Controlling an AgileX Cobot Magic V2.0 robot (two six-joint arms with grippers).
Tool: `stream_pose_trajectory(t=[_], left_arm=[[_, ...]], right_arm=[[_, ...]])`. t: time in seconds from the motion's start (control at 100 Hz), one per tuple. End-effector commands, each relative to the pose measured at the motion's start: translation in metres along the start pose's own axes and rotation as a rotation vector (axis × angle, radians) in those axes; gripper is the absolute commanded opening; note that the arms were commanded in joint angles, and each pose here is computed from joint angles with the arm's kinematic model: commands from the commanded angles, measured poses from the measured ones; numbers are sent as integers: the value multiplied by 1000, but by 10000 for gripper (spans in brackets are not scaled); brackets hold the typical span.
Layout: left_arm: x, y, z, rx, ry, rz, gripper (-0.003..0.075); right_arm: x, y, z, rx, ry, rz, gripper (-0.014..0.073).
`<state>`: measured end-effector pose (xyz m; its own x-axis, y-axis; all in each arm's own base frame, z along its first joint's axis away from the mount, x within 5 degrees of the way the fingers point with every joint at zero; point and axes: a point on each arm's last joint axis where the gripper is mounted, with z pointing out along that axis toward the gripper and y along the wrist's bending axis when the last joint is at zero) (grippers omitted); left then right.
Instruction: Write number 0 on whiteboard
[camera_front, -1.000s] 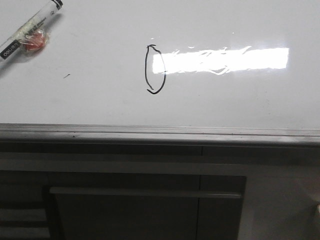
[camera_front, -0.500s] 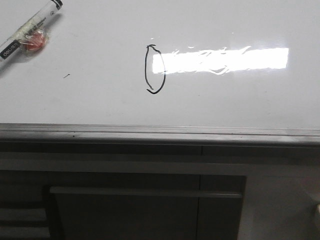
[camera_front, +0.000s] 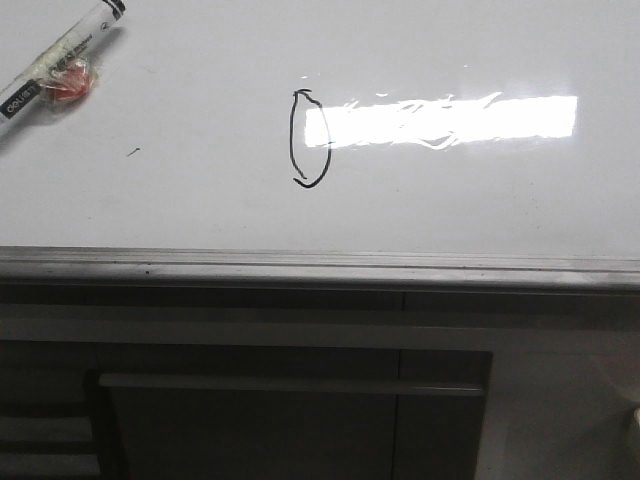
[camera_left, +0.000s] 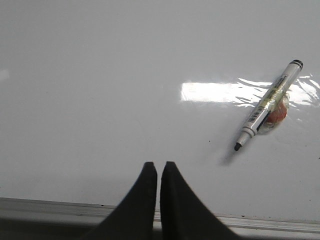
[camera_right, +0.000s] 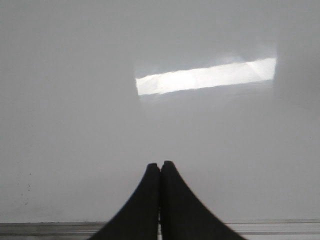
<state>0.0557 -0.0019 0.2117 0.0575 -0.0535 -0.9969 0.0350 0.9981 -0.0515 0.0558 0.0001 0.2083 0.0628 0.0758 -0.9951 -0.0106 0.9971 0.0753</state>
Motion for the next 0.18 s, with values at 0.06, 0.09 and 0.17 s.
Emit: stream_pose_trajectory(t=[0.06,0.09,0.17], left_arm=[[0,0,-1,6,-75,-15,-20],[0,0,-1,6,-75,-15,-20],[0,0,-1,6,-75,-15,-20]], right_arm=[[-3,1,-1,-15,-79,-10,-73],[-3,1,-1,-15,-79,-10,-73],[-3,1,-1,-15,-79,-10,-73]])
